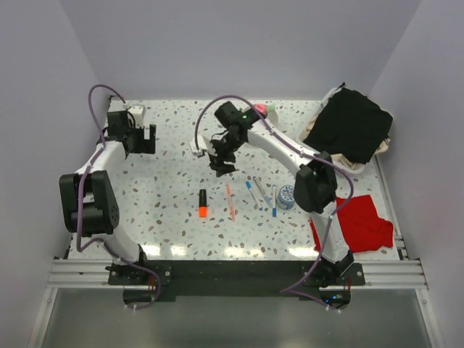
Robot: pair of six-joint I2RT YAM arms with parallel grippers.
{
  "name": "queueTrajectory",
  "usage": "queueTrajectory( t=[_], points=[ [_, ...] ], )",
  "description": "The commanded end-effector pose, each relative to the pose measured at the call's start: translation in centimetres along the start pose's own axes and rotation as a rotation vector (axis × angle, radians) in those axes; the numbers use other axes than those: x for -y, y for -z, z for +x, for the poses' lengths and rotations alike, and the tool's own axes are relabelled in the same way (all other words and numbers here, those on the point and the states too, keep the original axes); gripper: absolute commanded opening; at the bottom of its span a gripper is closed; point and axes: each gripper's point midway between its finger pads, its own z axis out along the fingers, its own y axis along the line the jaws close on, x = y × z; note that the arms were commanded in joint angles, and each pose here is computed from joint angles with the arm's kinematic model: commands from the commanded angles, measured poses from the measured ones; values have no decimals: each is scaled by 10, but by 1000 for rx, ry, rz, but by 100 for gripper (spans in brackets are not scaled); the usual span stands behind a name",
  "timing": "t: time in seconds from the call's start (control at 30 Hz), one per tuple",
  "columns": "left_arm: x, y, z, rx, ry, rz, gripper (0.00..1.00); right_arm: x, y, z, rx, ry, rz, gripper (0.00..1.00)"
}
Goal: Sort the stationery into containers
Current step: Pick up the stationery from the center of the board.
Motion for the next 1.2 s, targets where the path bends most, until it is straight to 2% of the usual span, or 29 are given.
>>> queueTrajectory(
  t=[0.0, 0.13, 0.23, 0.4, 0.57, 0.77, 1.03, 1.17],
  points=[
    [5, 33, -24, 145, -7, -15, 100, -30, -5, 0, -81, 467, -236, 65],
    [6, 45, -2, 146, -27, -30, 100, -50, -26, 2, -117, 740, -365, 65],
    [8, 54, 9, 155, -40, -34, 100, -66, -38, 0, -116, 845, -425, 65],
    [6, 62, 21, 156, -43, -56, 100, -84, -58, -12, -105, 940, -478, 64],
    [4, 62, 29, 132, 43, -62, 100, -93, -78, -9, -185, 1038, -498, 62],
    [10, 70, 18, 145, 88, -27, 100, -103, -88, -3, -224, 1066, -551, 58],
    [13, 72, 30, 119, 74, -19, 100, -83, -112, -24, -191, 1063, -411, 58],
    [16, 70, 36, 112, 88, -7, 100, -80, -119, -26, -192, 1068, -396, 56]
  ],
)
